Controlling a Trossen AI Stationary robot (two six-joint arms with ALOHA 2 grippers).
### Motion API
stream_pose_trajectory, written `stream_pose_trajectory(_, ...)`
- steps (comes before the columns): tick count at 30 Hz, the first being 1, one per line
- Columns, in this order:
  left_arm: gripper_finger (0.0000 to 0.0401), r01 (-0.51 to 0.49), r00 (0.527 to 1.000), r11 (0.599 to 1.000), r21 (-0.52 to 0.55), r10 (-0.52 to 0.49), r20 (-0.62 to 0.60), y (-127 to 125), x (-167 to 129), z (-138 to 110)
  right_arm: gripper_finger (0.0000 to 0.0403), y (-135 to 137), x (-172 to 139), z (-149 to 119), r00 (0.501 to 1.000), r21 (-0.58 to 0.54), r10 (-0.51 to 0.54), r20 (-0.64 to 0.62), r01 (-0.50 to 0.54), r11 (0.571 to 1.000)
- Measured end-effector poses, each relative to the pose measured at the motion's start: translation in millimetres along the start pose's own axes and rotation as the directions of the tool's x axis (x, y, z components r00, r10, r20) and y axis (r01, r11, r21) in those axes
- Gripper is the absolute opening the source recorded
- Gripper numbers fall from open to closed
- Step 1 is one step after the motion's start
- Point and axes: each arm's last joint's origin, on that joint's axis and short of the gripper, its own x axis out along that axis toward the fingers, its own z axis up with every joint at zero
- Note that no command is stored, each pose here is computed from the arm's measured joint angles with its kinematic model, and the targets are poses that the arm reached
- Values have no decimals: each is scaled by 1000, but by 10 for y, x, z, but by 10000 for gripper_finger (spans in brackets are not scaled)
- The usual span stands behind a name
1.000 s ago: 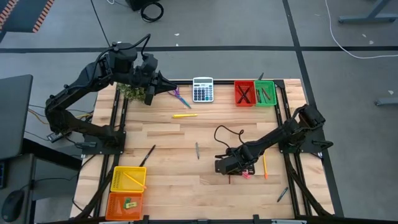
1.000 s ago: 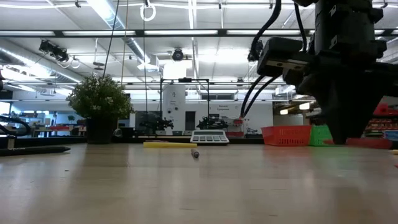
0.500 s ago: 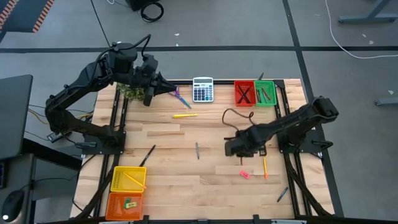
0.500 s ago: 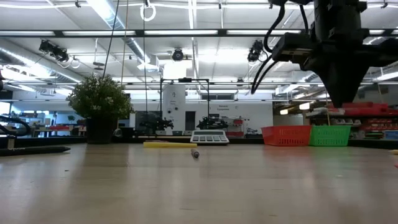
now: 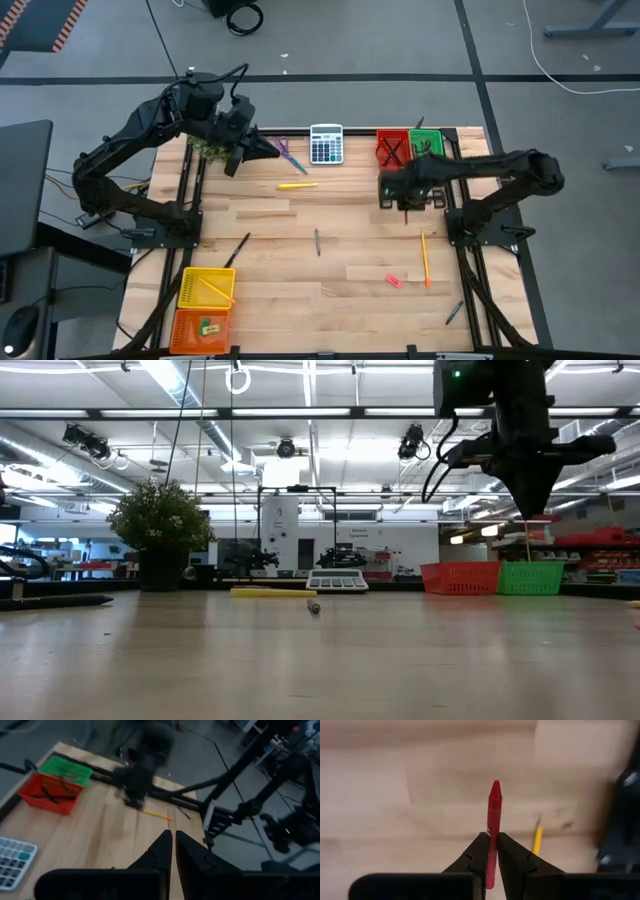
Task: Sort crayons/erasers/pens/pencils in bins
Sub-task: Put the red crayon into the green bin
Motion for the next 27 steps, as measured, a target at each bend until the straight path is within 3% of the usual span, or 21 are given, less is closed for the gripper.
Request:
stream_pose_trajectory(11,29,29,999,999,41,-27,-38,-70,41,-42,42,-415,-168,858,997,0,27,79,-28,1000)
stream_pose_trajectory(16,26,-5,1000,1000,-15,5,-8,-62,46,-13,42,-623,-175,1189,990,9,2,141,-3,1000)
stream_pose_trajectory(22,31,-23,999,999,-44,24,22,-59,47,15,42,-769,-184,1523,965,8,27,259,-30,1000)
stream_pose_trajectory(27,28,-22,999,998,-60,24,28,-60,47,21,42,-778,-104,1671,957,43,-20,288,8,999)
